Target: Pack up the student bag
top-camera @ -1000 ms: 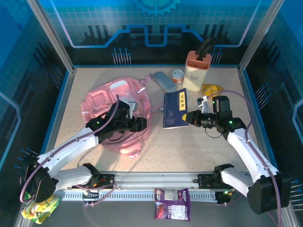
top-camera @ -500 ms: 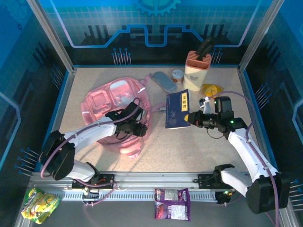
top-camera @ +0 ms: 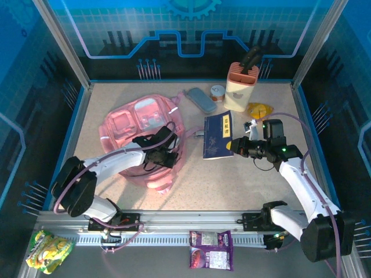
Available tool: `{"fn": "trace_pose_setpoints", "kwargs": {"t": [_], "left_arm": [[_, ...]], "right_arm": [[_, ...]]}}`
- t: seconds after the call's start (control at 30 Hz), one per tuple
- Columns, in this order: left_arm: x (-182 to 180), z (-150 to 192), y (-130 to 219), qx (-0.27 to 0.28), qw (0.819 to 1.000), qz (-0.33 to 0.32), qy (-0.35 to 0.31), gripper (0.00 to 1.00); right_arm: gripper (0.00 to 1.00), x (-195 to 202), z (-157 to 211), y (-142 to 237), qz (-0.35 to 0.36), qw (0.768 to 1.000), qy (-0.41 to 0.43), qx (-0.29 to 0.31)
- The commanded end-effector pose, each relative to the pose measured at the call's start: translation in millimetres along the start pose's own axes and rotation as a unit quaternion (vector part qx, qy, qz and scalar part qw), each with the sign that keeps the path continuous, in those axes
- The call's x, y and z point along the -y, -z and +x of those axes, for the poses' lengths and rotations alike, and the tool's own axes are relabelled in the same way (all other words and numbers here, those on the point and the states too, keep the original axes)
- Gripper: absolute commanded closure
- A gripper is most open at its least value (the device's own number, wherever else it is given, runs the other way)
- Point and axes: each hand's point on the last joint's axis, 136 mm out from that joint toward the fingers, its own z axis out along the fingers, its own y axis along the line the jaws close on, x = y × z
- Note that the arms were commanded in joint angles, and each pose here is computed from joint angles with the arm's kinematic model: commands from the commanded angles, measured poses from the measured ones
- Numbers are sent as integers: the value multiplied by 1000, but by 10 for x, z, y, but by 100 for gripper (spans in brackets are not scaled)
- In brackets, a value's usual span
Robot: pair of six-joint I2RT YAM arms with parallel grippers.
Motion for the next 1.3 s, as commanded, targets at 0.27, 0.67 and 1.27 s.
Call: {"fn": "trace_pose_setpoints", "kwargs": {"t": [0.27, 0.67, 1.27], "left_arm": [[-123, -905, 1341, 221, 973, -24, 56, 100], [-39, -1351, 1947, 291, 955, -21, 47, 100], [18, -1407, 2048, 308, 949, 0, 64, 100]], "right_arm": [[100, -275, 216, 1, -54, 997, 8, -49], [100, -827, 658, -677, -122, 984, 24, -126], [96, -1448, 347, -2305, -157, 978, 48, -128]]}}
